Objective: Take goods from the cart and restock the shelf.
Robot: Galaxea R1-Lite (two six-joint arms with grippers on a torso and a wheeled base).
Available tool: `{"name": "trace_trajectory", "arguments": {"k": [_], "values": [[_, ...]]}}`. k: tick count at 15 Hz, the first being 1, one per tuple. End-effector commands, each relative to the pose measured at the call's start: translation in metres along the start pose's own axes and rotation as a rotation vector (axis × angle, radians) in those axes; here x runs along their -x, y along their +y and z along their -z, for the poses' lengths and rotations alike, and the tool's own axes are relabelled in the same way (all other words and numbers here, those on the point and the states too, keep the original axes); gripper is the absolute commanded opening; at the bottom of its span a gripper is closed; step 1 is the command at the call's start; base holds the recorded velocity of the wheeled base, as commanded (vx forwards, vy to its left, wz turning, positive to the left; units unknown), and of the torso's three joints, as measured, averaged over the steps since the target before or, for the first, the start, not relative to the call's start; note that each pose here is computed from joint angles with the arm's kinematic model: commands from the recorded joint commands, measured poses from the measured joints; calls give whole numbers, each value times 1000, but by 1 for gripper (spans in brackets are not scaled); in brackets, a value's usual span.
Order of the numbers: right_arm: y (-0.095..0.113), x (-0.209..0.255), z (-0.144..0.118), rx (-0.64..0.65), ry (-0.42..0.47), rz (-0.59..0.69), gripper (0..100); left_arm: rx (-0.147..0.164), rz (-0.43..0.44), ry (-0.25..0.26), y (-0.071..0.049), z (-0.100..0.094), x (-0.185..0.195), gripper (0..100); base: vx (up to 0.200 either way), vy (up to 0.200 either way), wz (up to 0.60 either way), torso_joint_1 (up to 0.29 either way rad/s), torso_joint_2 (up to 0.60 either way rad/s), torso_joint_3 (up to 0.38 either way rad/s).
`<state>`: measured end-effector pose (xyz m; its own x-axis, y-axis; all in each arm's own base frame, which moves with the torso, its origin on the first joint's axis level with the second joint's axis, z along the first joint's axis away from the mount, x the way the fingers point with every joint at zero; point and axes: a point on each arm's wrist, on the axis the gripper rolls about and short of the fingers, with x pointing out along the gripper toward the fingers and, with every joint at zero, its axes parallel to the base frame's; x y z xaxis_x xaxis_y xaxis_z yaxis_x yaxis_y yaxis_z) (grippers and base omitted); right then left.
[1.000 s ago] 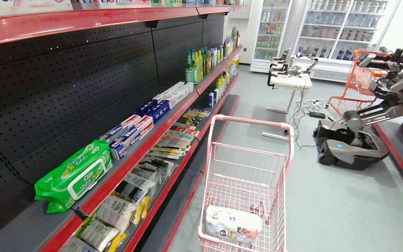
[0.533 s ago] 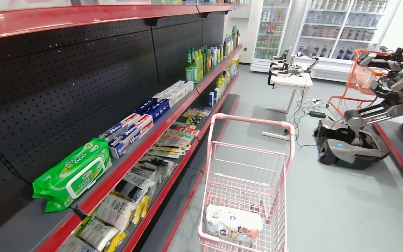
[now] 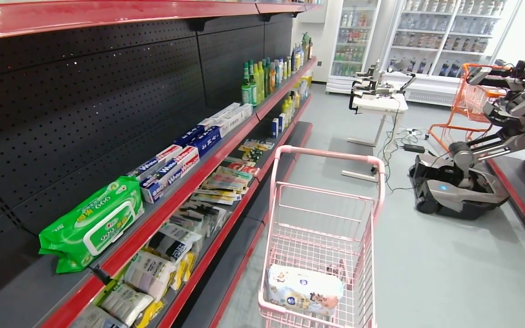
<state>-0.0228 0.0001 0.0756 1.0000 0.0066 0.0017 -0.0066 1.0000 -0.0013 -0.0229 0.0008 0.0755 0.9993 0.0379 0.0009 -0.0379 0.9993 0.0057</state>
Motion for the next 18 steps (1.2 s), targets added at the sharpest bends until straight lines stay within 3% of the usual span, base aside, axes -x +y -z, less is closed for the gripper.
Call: {"name": "trace_trajectory", "arguments": {"k": [1, 18], "values": [[0, 0, 0, 0, 0, -1, 100, 0, 0, 1, 0, 0, 0, 100, 0, 0, 0, -66, 154, 80], [0, 0, 0, 0, -1, -1, 100, 0, 0, 1, 0, 0, 0, 100, 0, 0, 0, -111, 242, 130]]}}
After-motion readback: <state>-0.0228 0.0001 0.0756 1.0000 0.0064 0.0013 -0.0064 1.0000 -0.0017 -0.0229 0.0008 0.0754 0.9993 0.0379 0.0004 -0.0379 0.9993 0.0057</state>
